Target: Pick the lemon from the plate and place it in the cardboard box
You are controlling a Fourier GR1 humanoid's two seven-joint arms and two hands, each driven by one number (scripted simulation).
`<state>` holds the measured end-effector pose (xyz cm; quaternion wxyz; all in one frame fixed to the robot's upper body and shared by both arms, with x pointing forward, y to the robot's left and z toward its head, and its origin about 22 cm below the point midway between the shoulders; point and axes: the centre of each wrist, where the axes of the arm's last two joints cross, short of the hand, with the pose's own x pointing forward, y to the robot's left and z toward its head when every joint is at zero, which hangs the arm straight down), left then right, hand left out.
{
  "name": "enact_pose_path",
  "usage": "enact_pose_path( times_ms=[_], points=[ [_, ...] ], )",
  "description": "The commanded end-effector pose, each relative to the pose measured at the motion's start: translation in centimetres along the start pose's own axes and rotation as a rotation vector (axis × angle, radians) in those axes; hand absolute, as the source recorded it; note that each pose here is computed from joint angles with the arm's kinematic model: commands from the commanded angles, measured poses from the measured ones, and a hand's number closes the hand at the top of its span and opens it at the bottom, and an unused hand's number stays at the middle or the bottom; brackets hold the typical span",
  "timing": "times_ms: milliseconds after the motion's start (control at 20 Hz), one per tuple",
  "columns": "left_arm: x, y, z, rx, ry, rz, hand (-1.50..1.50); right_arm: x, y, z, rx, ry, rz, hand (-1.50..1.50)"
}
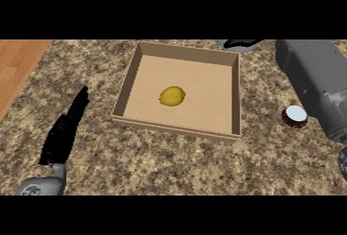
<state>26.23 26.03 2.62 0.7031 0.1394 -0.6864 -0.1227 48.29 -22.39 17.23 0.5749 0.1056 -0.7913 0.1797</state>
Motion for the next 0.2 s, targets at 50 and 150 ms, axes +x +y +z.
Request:
enact_pose_path(
  times_ms=[50,150],
  points=[
    [-0.2,-0.2,0.2,-0.020,0.006,0.003,0.00,0.8,-5.4,2.8,-0.042,-0.016,0.003,-1.50],
    [0.8,-1.0,-0.5,-0.012,-0.034,-0.013,0.00,0.9,-6.2,3.4,-0.002,-0.009,0.026,-1.50]
  ],
)
